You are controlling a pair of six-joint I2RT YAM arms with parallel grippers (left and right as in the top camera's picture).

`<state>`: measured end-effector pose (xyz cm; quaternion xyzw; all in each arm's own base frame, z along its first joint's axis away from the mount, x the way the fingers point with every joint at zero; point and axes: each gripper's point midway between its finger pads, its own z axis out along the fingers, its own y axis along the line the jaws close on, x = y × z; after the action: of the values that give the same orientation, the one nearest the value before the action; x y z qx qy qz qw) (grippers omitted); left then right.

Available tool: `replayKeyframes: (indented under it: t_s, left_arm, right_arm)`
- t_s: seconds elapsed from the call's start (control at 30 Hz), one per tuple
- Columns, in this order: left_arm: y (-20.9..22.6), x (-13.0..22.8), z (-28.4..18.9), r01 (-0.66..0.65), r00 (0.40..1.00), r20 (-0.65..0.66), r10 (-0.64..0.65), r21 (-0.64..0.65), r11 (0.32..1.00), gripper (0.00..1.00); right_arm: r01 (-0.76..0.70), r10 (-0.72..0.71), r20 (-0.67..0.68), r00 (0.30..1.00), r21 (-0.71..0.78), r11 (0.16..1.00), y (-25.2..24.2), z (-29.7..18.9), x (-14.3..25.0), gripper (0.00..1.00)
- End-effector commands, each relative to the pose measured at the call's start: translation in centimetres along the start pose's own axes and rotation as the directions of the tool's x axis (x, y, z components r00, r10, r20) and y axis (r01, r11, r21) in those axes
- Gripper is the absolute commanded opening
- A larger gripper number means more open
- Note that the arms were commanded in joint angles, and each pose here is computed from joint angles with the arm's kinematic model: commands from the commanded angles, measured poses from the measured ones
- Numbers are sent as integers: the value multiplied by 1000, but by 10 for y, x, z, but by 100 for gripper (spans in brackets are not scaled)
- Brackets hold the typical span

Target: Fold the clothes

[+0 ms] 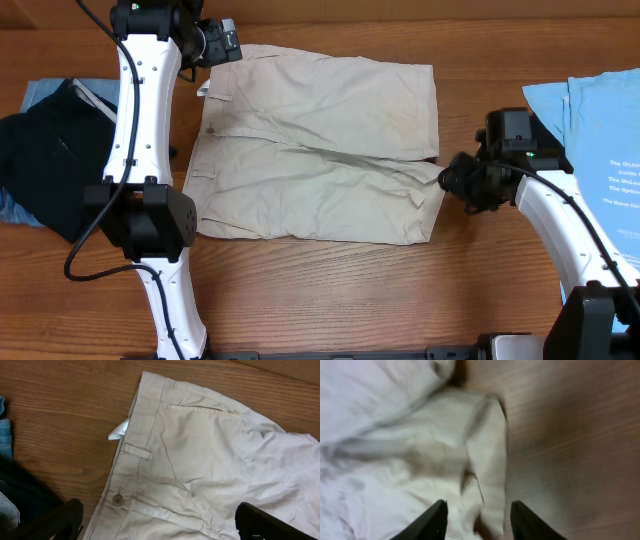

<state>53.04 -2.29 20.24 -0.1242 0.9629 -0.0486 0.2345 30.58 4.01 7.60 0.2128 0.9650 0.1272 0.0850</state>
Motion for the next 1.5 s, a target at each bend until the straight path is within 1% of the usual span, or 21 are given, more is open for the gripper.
replayKeyframes:
  t_s: [0.0,0.1,0.13,0.17,0.2,0.37,0.47,0.6,0.63,0.7,0.77,0.8,0.87,0.93,0.97,1.0,1.1,1.17,1.27,1.33,1.47]
  left_arm:
    - [2,-4,-3,20,1000,12,-20,0,1000,100]
    - [1,-4,-3,20,1000,12,-20,0,1000,100]
    - [2,-4,-3,20,1000,12,-20,0,1000,100]
    - [1,-4,-3,20,1000,12,-20,0,1000,100]
    - [2,-4,-3,20,1000,12,-20,0,1000,100]
    - [1,-4,-3,20,1000,12,-20,0,1000,100]
    - [2,-4,-3,20,1000,12,-20,0,1000,100]
    - [1,-4,-3,20,1000,12,-20,0,1000,100]
    - [2,-4,-3,20,1000,12,-20,0,1000,100]
    - [1,-4,-3,20,1000,12,-20,0,1000,100]
    - [1,-4,-3,20,1000,12,-20,0,1000,100]
    - [2,-4,-3,20,1000,12,-20,0,1000,100]
    - [1,-4,-3,20,1000,12,-20,0,1000,100]
    - [1,-4,-3,20,1000,12,-20,0,1000,100]
    - [1,-4,-3,20,1000,12,-20,0,1000,100]
    - [2,-4,-3,20,1000,12,-20,0,1000,100]
    - [2,-4,-3,20,1000,12,-20,0,1000,100]
    - [2,-4,-3,20,1000,12,-20,0,1000,100]
    - [1,-4,-3,20,1000,12,-20,0,1000,100]
    - [2,-4,-3,20,1000,12,-20,0,1000,100]
    - [2,-4,-3,20,1000,12,-20,0,1000,100]
  right_arm:
    - [43,-41,-73,996,16,999,-1,7,26,38]
    - [163,-160,-125,979,16,986,5,23,53,38]
    - [202,-199,-127,972,13,979,8,28,59,39]
    - [214,-209,-123,970,26,976,6,31,60,41]
    - [217,-211,-121,970,40,975,3,33,61,42]
    - [222,-218,-96,971,28,975,-1,47,63,42]
    - [221,-222,-95,970,-22,975,4,54,68,42]
    - [226,-228,-71,971,-39,973,5,59,66,41]
    - [226,-229,-72,971,-50,973,7,59,66,36]
    - [224,-229,-79,970,-72,972,11,59,68,29]
    - [224,-229,-80,970,-74,972,11,59,68,27]
    - [223,-229,-82,970,-74,972,11,59,69,24]
    - [216,-224,-95,970,-85,973,12,58,72,22]
    - [214,-222,-99,970,-83,973,11,58,73,18]
    - [207,-214,-102,971,-80,975,11,58,73,8]
    - [208,-216,-101,971,-79,975,10,58,73,4]
    - [198,-202,-102,974,-46,979,5,52,70,4]
    - [198,-197,-78,977,7,980,1,35,61,4]
    - [128,-124,-44,991,111,986,-13,11,58,4]
    - [79,-72,-48,996,180,980,-27,7,63,4]
    - [56,-42,-74,996,203,977,-36,15,72,4]
